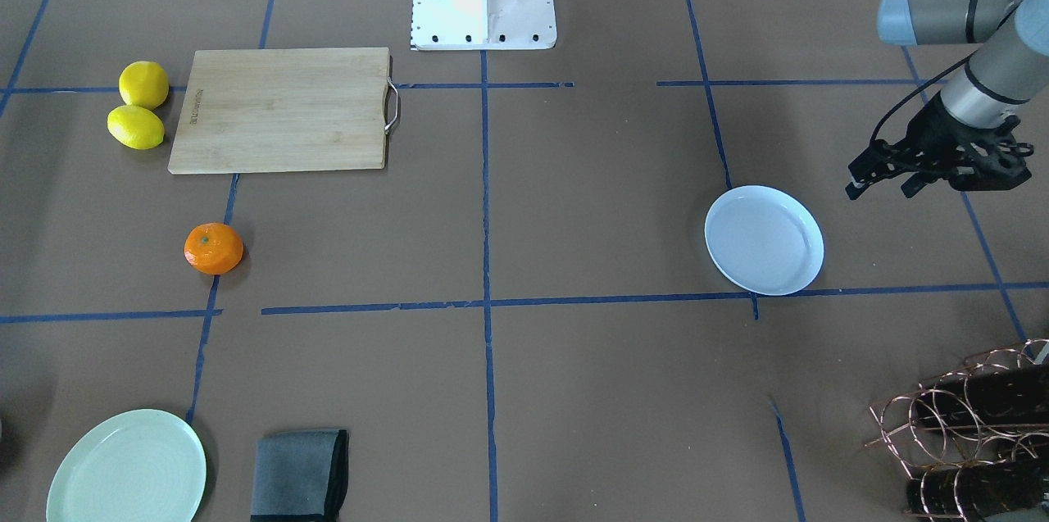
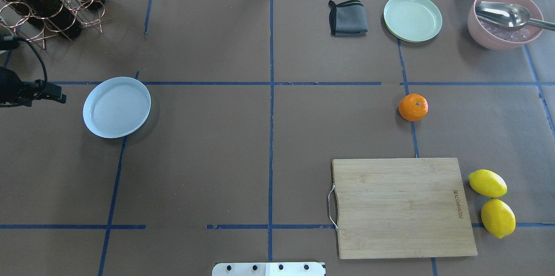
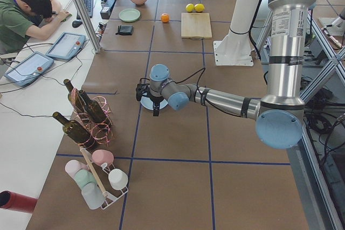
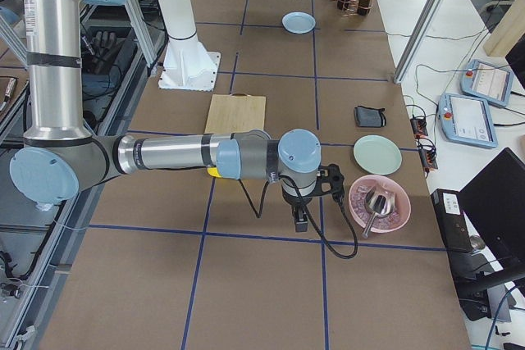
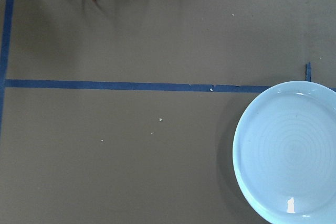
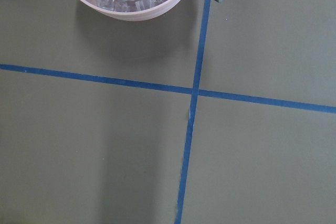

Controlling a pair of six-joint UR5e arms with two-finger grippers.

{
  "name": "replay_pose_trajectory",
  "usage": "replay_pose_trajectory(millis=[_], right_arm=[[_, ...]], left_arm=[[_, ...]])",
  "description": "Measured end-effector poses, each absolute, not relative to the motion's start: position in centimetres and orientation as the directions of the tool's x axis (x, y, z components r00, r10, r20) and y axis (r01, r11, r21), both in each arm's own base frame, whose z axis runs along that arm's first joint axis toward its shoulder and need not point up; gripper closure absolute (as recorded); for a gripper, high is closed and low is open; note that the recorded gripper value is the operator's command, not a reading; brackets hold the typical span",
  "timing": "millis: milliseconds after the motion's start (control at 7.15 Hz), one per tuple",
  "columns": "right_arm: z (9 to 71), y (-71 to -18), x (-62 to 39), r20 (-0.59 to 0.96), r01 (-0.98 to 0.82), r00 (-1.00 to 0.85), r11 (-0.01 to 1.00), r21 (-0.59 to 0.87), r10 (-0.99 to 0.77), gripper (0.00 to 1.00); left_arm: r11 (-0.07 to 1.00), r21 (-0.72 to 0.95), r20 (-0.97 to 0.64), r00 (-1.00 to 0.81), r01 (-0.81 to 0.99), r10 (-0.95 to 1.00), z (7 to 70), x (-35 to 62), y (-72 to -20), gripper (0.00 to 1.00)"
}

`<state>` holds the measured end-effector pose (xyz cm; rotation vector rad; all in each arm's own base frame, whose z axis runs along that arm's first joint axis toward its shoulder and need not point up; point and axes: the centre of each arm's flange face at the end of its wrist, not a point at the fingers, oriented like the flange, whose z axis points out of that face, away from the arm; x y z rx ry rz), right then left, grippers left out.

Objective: Pick orange to plate
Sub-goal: 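Reach the left gripper to the light blue plate rim and grasp it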

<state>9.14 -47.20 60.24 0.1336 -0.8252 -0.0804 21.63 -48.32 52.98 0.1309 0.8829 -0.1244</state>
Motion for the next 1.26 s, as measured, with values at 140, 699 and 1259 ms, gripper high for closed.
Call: replay_pose_trajectory(millis=[140,699,1259], right_arm=[[60.2,-47.1,9.0,0.737,0.018,0.664,0.989,0.149,-0.123,0.00],[60.0,-47.3,9.0,0.745,0.017,0.655,0.988,0.154,-0.128,0.00],[59.8,-47.5,9.0,0.744,0.016,0.656,0.987,0.158,-0.130,0.00]], left_arm=[[0.984,0.065,-0.769,0.637,0.166,-0.057,53.2,23.6,-48.9,0.05],[0.983,0.072,-0.738,0.672,0.166,-0.059,54.7,27.3,-50.8,0.15],[0.989,0.072,-0.732,0.680,0.132,-0.037,55.0,29.5,-50.0,0.24]])
